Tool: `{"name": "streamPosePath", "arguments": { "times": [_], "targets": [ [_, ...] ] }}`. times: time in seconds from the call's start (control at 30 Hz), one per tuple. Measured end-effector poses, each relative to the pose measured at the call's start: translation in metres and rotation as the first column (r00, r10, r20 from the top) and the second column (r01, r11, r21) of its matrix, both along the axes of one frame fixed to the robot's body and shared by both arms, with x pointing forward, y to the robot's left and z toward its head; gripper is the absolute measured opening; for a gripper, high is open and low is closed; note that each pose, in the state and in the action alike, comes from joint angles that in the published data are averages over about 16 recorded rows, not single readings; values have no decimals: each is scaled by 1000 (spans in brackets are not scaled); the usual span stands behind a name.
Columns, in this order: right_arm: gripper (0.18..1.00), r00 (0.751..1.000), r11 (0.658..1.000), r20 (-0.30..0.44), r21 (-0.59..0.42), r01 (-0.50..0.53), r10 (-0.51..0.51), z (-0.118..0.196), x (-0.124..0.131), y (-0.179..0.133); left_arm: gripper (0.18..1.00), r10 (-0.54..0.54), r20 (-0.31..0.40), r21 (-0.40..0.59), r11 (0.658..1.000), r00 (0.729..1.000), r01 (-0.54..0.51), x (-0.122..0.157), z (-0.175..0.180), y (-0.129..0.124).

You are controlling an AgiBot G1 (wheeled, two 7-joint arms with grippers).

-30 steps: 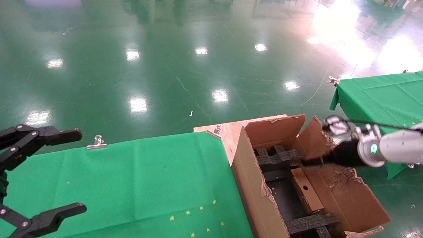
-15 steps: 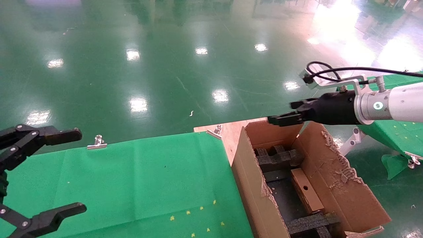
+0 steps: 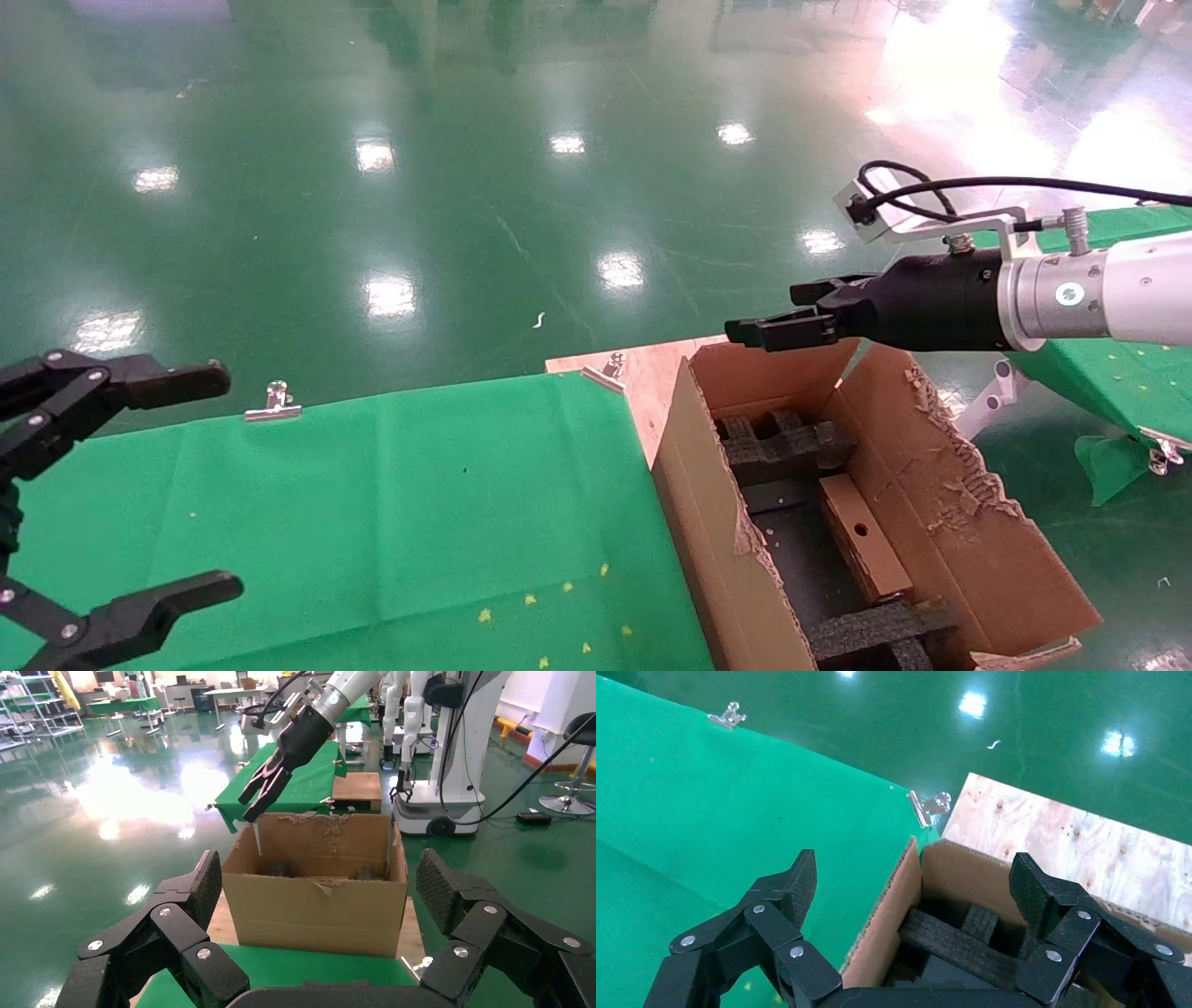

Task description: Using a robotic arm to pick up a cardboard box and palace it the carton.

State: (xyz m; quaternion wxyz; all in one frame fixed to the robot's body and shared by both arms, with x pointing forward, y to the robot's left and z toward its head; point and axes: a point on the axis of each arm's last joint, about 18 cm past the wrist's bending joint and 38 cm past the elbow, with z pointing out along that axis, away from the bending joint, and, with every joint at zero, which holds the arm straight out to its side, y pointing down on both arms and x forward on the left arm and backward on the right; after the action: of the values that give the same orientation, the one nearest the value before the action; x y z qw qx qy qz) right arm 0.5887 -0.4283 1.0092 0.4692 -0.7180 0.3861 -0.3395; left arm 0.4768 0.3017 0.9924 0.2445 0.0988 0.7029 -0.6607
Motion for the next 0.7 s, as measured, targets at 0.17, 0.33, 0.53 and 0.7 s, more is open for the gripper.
{"name": "streamPosePath", "arguments": {
  "times": [0.17, 0.33, 0.53, 0.7],
  "targets": [
    [1001, 999, 999, 1, -4, -53, 53, -2, 0, 13, 1001, 0, 0, 0, 1000, 1000, 0, 0, 0, 0],
    [1001, 989, 990, 11, -6, -144, 144, -4, -3, 33, 1001, 0, 0, 0, 1000, 1000, 0, 0, 0, 0],
    [1001, 964, 965, 33, -10, -264, 264, -5, -9, 58, 1001, 0, 0, 0, 1000, 1000, 0, 0, 0, 0],
    [1001, 932, 934, 57, -14, -357, 357, -7, -16, 77, 1001, 0, 0, 0, 1000, 1000, 0, 0, 0, 0]
  ]
}}
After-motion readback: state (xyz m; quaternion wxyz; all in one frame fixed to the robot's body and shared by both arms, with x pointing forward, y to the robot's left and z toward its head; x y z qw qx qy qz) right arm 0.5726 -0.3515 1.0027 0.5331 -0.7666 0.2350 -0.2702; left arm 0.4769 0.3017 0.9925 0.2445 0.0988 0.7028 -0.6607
